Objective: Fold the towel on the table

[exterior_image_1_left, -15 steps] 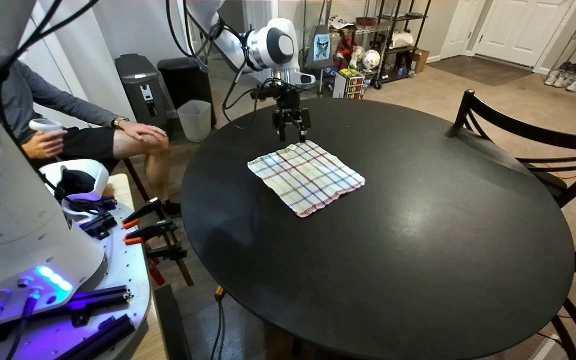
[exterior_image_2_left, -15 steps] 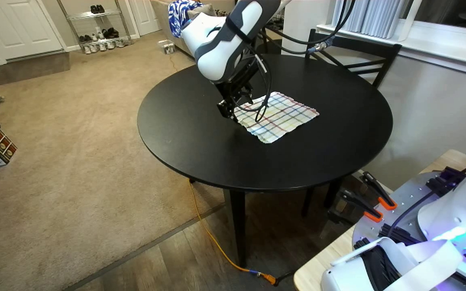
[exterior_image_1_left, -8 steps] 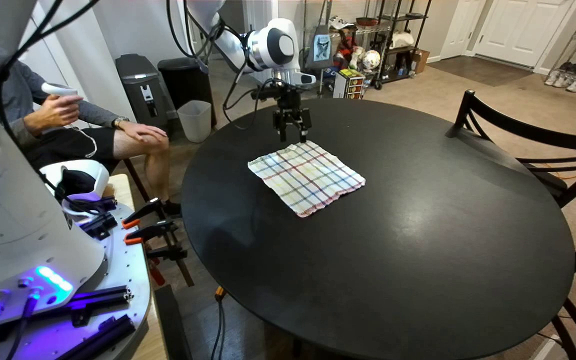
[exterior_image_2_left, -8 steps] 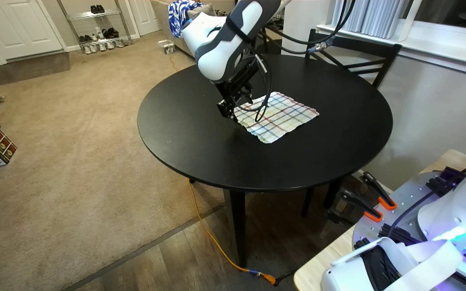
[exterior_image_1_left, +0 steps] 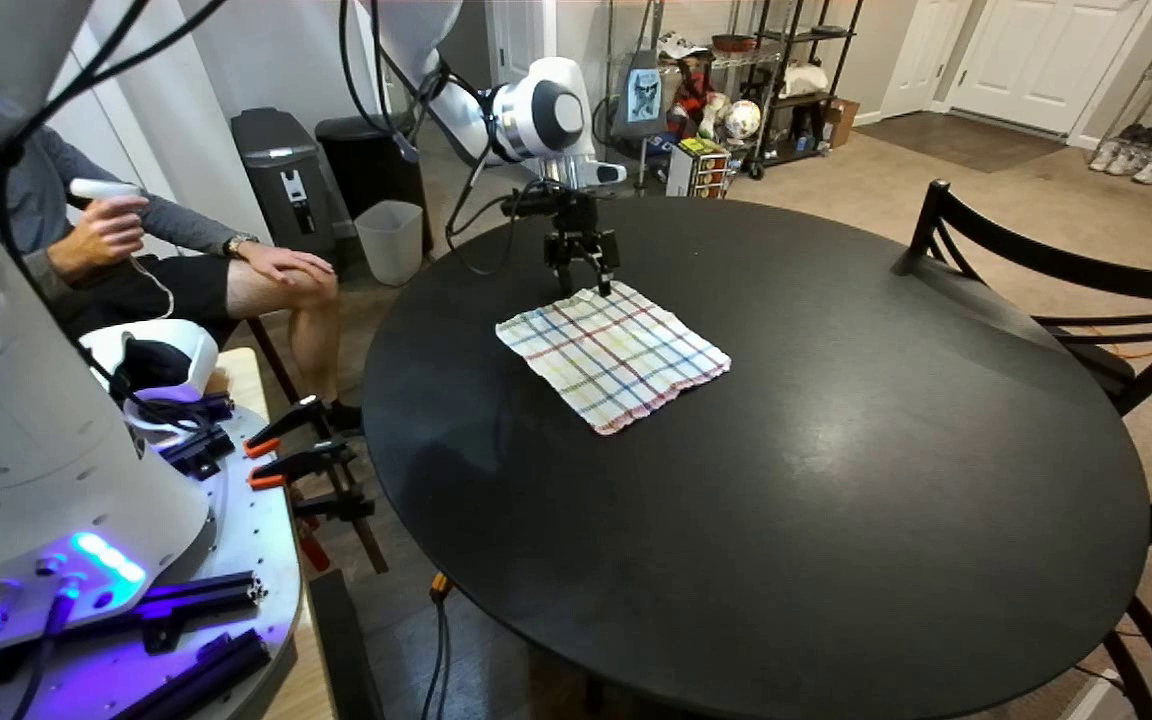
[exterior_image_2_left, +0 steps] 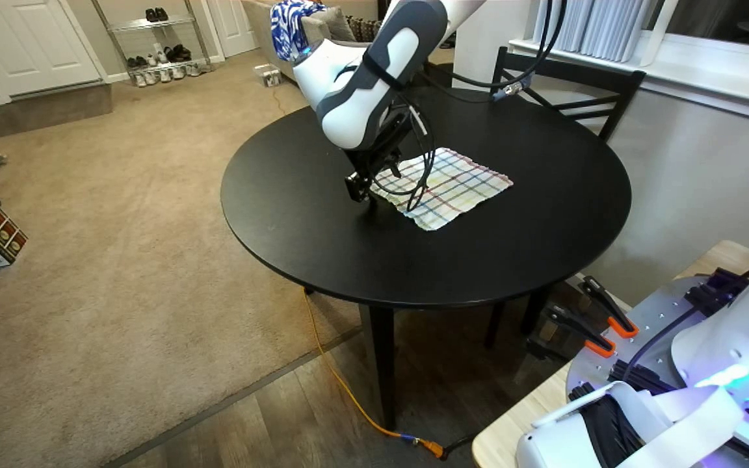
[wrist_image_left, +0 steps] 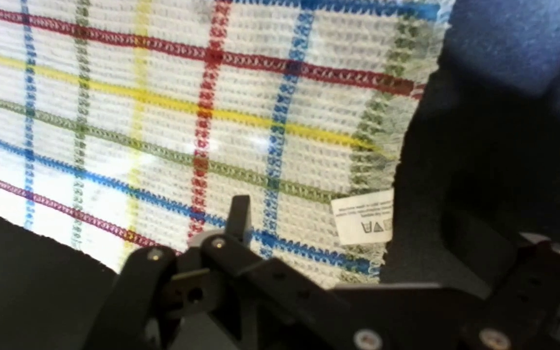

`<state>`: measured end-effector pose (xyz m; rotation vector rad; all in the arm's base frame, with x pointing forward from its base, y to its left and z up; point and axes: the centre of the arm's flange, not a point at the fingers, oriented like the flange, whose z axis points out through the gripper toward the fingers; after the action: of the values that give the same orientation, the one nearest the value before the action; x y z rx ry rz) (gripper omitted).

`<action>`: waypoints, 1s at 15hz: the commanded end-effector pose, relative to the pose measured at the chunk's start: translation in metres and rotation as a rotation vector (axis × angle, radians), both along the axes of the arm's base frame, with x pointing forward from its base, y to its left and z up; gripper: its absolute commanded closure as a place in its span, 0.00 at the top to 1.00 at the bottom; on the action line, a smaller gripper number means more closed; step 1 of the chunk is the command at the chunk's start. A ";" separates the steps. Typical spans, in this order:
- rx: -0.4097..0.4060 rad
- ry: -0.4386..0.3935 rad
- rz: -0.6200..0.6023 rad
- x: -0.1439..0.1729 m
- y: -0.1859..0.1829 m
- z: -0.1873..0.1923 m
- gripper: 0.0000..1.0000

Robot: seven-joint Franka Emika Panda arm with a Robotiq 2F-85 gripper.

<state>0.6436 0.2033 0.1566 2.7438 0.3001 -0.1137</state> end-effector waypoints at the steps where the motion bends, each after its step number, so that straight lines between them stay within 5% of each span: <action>1: -0.058 -0.096 -0.030 -0.012 -0.001 -0.004 1.00; 6: -0.145 -0.184 -0.061 -0.019 0.000 -0.008 1.00; 15: -0.212 -0.210 -0.135 -0.032 -0.040 -0.022 1.00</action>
<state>0.6283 0.1833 0.1362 2.5498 0.0626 0.0628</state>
